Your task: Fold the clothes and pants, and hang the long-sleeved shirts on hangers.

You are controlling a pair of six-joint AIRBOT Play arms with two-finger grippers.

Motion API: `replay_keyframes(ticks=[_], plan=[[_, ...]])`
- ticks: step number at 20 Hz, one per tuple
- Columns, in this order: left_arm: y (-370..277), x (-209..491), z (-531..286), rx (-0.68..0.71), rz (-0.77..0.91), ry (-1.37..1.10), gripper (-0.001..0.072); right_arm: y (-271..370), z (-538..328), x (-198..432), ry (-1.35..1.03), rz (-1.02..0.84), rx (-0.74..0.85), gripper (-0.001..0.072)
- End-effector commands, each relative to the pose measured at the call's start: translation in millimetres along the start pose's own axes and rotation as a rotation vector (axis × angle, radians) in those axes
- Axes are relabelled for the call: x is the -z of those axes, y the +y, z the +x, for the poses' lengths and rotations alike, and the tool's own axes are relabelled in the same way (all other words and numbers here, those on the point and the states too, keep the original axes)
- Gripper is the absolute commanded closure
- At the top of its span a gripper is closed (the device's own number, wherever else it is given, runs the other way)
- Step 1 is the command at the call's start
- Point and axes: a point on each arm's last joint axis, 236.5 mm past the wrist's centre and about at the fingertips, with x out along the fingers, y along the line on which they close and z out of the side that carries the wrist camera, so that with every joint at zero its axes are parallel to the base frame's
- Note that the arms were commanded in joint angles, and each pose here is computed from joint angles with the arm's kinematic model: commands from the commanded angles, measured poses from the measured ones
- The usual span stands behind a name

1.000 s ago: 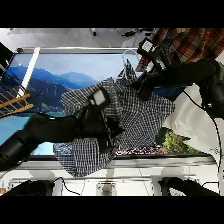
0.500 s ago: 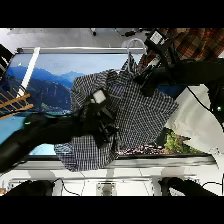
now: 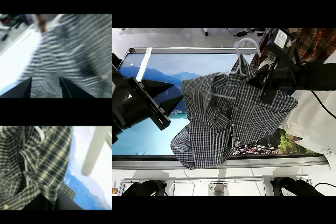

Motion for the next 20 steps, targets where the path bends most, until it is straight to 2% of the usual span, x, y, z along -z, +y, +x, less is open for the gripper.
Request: replay_keyframes(ticks=[1,5,8,9,10,13,14,15,16,18,20], plan=[[3.1,18.5,17.4,0.036,0.100,0.044,0.0252,37.4,-12.9,-18.5,-0.050,-0.094,-0.115,0.0678],[-50.2,46.3,59.9,0.326,0.015,0.090,0.0252,47.2,-20.9,-31.9,-0.085,-0.142,-0.120,0.0678],[-73.2,60.0,77.8,0.451,-0.067,0.116,0.0259,47.5,-21.2,-32.1,-0.085,-0.141,-0.121,0.0678],[-72.9,60.9,83.5,0.453,-0.086,0.112,0.0400,47.7,-21.3,-32.3,-0.086,-0.141,-0.122,0.0677],[-67.4,61.7,89.8,0.429,-0.093,0.108,0.0675,47.4,-21.2,-32.4,-0.087,-0.141,-0.121,0.0677],[-38.2,45.8,103.7,0.299,-0.207,0.045,0.0669,34.0,-20.1,-28.4,-0.064,-0.101,-0.065,0.0657],[-30.4,40.8,106.2,0.267,-0.239,0.024,0.0669,20.9,-20.8,-25.5,-0.047,-0.053,-0.009,0.0531],[-24.5,39.9,108.3,0.242,-0.264,0.019,0.0669,3.5,-24.6,-21.0,-0.025,0.011,0.070,0.0328],[-20.6,40.1,110.6,0.226,-0.296,0.018,0.0670,-15.1,-31.4,-15.1,-0.001,0.086,0.160,0.0198],[-13.8,42.9,116.2,0.199,-0.322,0.019,0.0670,-47.6,-58.0,0.9,0.047,0.251,0.350,0.0203],[-4.6,45.5,123.7,0.162,-0.369,0.016,0.0671,-61.3,-85.2,10.6,0.055,0.407,0.474,0.0203]])
